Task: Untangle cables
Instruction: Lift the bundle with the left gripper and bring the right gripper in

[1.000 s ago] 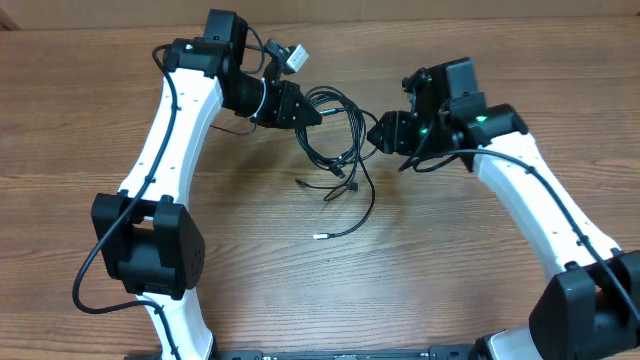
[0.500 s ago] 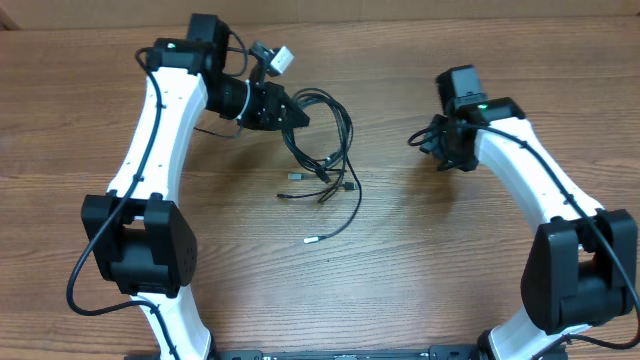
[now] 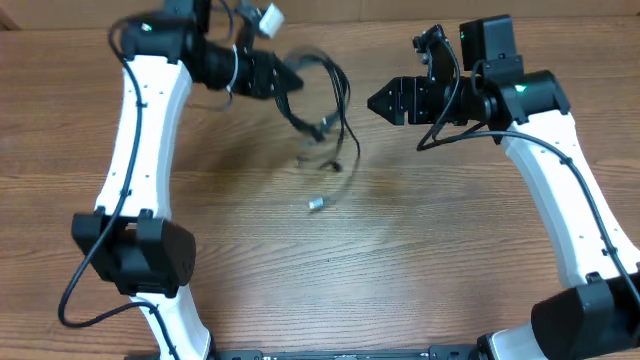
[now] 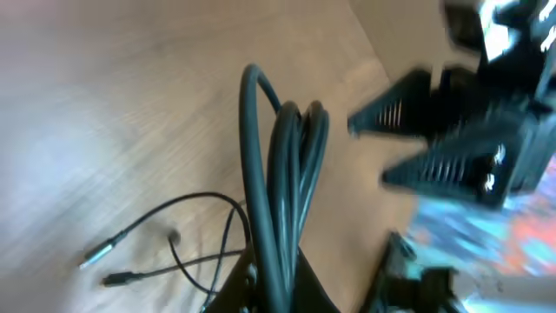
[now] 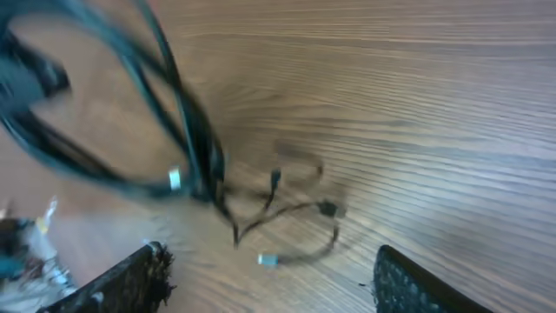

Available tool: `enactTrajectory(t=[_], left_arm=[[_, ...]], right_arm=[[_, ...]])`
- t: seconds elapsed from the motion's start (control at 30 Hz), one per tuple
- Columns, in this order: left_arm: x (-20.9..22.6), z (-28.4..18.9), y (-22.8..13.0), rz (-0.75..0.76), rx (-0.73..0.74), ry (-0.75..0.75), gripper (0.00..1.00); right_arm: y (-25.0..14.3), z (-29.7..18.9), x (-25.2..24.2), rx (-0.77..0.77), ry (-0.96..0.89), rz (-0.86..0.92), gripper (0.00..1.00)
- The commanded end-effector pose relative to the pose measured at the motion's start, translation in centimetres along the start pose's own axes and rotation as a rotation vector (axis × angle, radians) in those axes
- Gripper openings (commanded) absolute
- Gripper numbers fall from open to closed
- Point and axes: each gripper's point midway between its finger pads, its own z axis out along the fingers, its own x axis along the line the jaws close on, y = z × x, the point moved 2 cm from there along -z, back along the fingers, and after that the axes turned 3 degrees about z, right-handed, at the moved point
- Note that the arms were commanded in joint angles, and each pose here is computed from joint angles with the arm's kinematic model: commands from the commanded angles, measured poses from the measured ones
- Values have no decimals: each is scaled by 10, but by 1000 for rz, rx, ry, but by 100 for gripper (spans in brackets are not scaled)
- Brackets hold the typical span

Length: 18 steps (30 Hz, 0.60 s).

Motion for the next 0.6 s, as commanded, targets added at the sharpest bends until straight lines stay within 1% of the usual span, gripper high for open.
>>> enactTrajectory(t=[0.0,0.1,0.2,0.33,0.47,0.57], left_arm=[[-22,-43,28,-60,-116,195,4],[-41,-63,36,-83,-181,225,4],[-51,-72,36,-121,-206,220,4],[-54,-74,36,-154,-214,216,4],[-54,-74,34,-159,-209,215,4],[-56,-73,32,-166,-199,205,4]], right_arm=[[0,0,21,10,143,-129,78],[6,8,26,-13,165,-196,78],[11,21,40,-34,213,-291,77],[14,37,57,-56,258,-396,77],[15,52,69,-64,294,-439,77],[16,55,72,-67,325,-449,75]])
